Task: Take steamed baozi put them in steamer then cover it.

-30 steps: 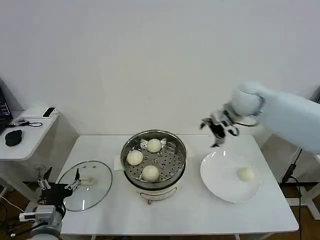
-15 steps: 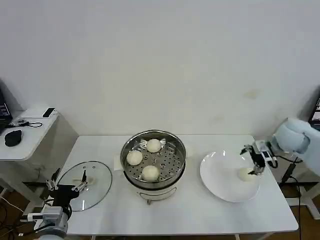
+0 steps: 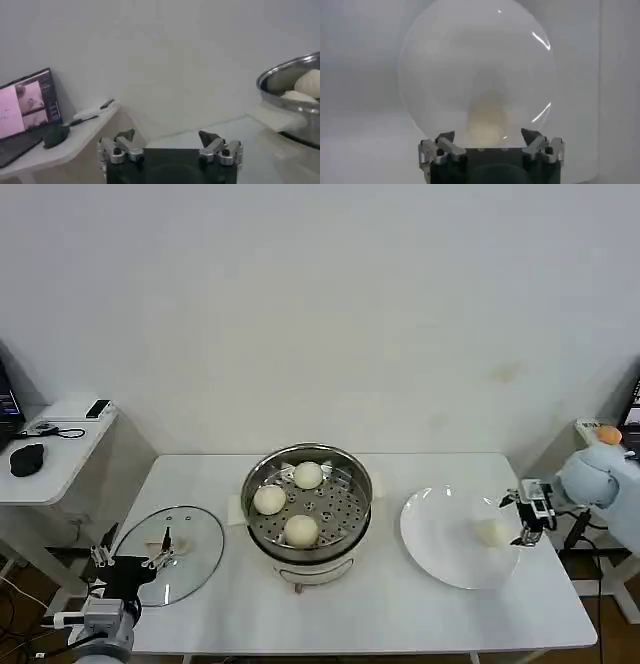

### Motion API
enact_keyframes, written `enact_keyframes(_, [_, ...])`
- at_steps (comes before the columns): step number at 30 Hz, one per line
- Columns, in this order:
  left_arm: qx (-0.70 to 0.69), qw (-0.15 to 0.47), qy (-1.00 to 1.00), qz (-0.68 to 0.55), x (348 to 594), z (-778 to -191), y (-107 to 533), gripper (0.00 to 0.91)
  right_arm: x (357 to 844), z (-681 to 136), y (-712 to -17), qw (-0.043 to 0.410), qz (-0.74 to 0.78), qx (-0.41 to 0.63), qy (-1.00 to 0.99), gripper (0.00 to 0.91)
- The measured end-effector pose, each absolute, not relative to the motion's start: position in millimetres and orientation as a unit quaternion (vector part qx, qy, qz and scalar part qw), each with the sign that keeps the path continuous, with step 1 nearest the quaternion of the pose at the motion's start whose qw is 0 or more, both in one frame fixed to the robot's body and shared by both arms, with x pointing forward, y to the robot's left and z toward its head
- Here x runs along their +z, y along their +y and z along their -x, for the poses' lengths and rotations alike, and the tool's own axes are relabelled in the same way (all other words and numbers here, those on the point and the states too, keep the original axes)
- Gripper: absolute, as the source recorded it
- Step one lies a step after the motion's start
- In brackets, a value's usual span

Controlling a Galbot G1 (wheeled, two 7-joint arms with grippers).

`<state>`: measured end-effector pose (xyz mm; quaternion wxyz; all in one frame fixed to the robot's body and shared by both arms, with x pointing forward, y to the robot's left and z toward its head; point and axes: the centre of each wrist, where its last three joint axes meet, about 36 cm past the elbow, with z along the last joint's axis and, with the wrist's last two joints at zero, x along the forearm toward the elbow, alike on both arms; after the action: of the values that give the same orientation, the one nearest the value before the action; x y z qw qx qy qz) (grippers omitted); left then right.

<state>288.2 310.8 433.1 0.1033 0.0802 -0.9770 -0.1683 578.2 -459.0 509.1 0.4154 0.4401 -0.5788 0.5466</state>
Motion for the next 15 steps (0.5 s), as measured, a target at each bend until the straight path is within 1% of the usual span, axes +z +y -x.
enact_keyframes(15, [-0.172,0.105,-0.976,-0.085,432,-289,316,0.907,468,-601,-449,0.436,-0.437,0.534,-0.577,0.907])
